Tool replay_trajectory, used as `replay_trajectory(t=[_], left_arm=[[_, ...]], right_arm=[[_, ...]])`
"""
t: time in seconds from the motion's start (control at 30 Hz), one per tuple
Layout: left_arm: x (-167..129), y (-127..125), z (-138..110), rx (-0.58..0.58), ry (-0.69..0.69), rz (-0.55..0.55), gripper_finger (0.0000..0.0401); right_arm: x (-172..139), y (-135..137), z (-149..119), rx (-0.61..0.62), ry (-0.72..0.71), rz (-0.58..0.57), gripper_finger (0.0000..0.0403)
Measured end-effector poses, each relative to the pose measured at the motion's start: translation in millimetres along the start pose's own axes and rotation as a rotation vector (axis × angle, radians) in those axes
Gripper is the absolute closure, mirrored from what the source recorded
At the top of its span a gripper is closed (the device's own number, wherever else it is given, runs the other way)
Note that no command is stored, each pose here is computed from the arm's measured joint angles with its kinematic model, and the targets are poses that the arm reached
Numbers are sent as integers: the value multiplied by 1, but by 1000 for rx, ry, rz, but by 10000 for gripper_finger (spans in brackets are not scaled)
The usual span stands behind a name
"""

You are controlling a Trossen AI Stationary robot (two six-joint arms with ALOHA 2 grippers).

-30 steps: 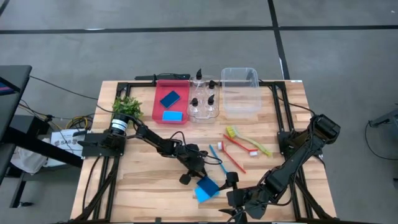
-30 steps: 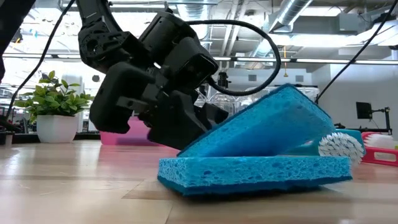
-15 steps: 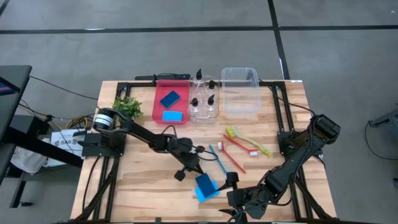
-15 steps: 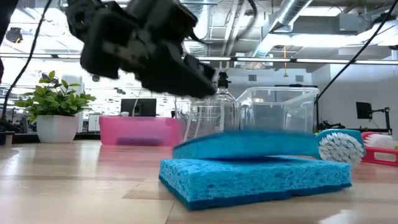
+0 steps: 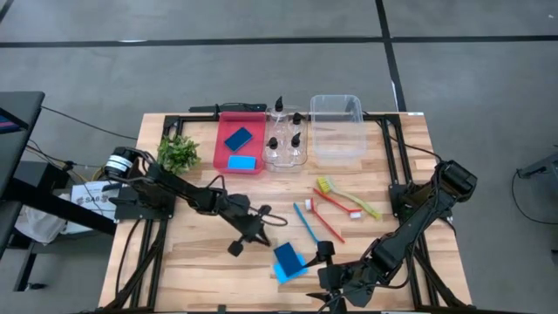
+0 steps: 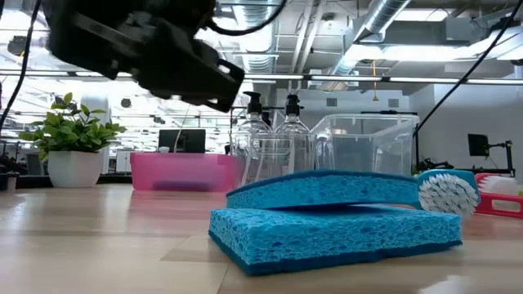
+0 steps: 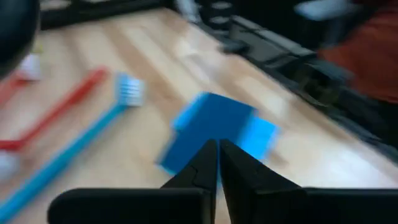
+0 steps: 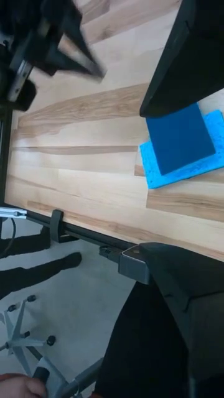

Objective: Pick & Place Kitchen Sink Supplies
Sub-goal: Put the blue sponge into the pink bin

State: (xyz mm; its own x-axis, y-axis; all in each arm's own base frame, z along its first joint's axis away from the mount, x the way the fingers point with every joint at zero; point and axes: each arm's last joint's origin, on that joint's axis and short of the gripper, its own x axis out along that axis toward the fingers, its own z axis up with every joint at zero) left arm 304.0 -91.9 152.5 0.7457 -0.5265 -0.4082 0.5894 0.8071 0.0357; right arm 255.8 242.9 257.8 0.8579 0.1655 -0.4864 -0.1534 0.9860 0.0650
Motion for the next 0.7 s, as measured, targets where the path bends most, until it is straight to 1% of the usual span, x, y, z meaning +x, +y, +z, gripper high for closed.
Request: replay_trajectory(t=[0.07,0.23,0.33,0.43,0.5,0.6,0.7], left_arm=[[1,3,0,2,1,56,374],[11,2,-4,39,-41,100,334],[22,-1,-13,111,-41,113,304],[33,-6,-12,190,-42,93,280],[39,-11,-10,225,-50,75,269],[48,-28,-17,255,-15,49,263],[56,-44,-24,349,36,93,264]], right_arm=[[1,-1,0,3,0,-3,65],[2,-4,1,5,1,-12,65],[3,-5,2,7,2,-16,65],[3,-5,2,15,4,-18,65],[3,-6,1,19,6,-19,65],[2,-5,1,17,7,-16,65],[2,-3,0,14,9,-12,65]])
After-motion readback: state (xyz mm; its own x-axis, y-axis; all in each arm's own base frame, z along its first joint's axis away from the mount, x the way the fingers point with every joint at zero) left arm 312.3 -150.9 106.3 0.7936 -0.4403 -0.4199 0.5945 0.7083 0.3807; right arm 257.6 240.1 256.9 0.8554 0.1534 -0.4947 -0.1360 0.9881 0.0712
